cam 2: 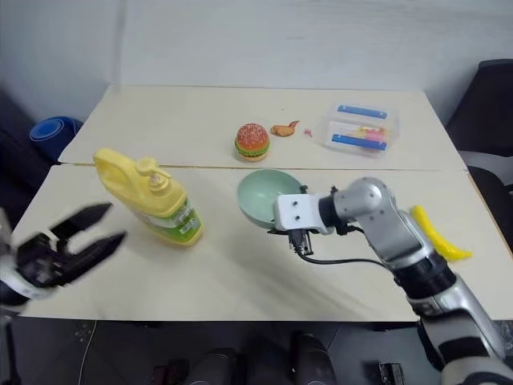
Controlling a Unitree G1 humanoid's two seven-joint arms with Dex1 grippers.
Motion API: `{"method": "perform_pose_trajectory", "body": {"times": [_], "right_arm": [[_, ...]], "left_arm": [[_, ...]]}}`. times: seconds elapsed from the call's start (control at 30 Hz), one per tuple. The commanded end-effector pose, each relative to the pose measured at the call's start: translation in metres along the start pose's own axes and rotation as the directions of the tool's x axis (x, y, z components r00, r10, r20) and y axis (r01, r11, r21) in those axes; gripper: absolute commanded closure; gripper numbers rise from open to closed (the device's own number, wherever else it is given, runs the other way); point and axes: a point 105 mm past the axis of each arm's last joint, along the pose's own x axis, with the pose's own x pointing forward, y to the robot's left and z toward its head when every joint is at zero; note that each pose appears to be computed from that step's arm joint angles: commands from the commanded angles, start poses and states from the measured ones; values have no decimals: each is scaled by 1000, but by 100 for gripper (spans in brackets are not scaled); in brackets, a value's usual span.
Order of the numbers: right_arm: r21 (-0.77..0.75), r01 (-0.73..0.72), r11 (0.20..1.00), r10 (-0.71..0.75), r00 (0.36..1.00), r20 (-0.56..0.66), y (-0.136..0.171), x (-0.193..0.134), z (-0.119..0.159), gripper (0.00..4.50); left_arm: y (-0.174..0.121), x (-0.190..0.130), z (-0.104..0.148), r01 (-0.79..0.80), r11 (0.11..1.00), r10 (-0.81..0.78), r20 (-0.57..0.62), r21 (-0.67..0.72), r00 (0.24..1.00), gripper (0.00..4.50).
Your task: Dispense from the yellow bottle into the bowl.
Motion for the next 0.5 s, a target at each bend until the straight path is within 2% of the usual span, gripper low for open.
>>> {"method": "perform_pose_trajectory", "body": {"times": [0.03, 0.2, 0.33, 0.5], "right_arm": [[-67, -53, 996, 51, 998, -24, -9, 2, 18, 450], [-139, -76, 987, 72, 997, -36, -22, 10, 40, 450], [-179, -42, 983, 45, 999, 11, -34, 16, 64, 450], [-201, -47, 978, 56, 998, 36, -37, 19, 77, 450]], "left_arm": [[14, 13, 18, -13, 997, 11, 27, 74, 1000, 159], [29, 36, 24, 7, 987, -13, 33, 162, 999, 315], [38, 52, 20, 14, 977, -21, 30, 211, 999, 448], [35, 66, 11, 71, 973, -74, 9, 218, 997, 448]]}}
